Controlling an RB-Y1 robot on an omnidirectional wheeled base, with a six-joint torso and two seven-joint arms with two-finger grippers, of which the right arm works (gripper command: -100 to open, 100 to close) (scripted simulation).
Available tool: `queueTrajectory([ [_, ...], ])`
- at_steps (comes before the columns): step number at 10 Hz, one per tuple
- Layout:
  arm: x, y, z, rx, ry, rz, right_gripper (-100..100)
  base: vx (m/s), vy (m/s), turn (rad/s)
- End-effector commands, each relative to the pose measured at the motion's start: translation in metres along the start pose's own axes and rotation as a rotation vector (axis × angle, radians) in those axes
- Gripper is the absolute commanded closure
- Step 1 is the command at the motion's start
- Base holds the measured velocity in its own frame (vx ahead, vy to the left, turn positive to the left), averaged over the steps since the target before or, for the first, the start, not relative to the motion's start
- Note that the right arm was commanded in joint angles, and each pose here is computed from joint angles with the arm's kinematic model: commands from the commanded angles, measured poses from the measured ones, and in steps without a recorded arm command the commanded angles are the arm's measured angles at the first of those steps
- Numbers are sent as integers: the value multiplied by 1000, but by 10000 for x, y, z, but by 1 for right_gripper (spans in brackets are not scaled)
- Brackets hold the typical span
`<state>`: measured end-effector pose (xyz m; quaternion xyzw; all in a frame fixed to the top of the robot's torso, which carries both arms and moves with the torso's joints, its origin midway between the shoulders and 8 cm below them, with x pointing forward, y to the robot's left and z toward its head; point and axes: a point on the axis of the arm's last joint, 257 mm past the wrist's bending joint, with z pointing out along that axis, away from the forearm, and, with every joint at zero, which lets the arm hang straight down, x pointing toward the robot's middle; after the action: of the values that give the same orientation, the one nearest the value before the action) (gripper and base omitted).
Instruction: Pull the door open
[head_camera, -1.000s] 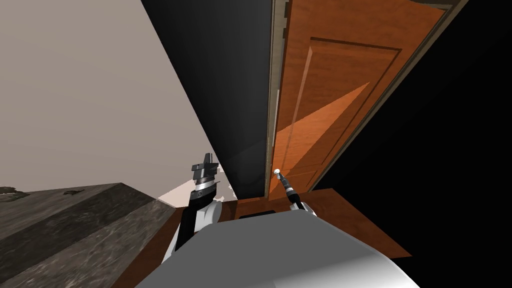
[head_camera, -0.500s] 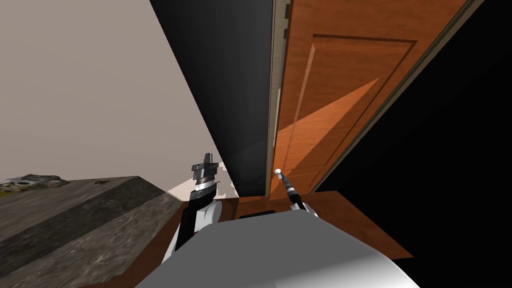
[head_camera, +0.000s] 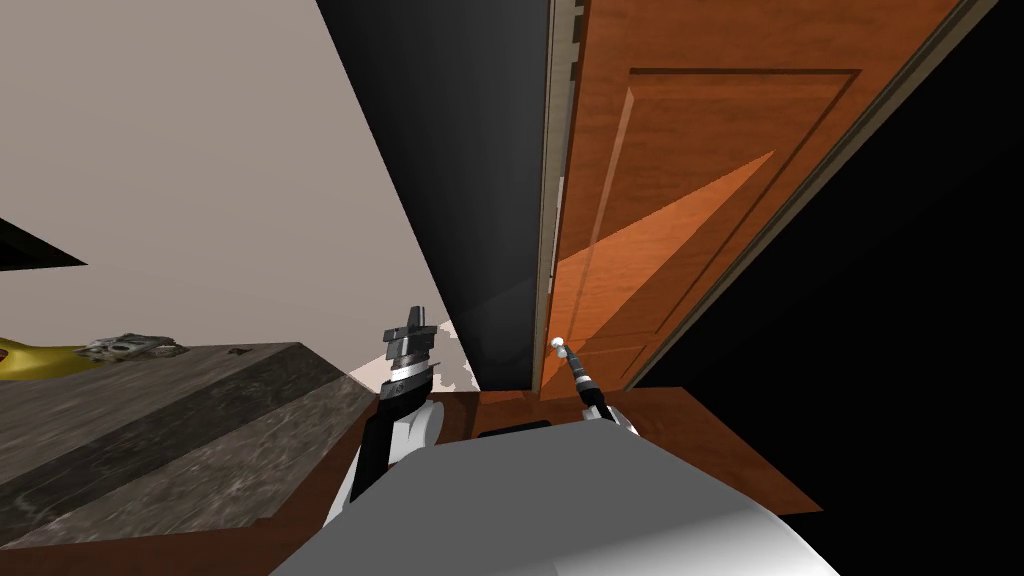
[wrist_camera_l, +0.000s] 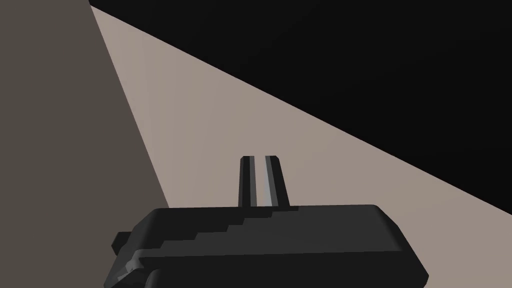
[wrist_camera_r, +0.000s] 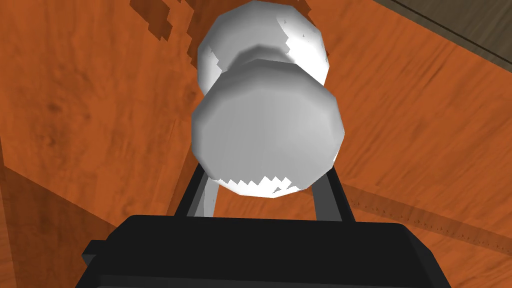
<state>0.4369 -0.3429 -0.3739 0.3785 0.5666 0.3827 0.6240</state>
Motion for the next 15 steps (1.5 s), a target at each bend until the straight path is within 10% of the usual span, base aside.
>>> queueTrajectory([
  [1,251,101,10,-12,29,28,100,-7,2,1],
  [15,155,67,7,-2,0,136,100,-10,-4,25],
])
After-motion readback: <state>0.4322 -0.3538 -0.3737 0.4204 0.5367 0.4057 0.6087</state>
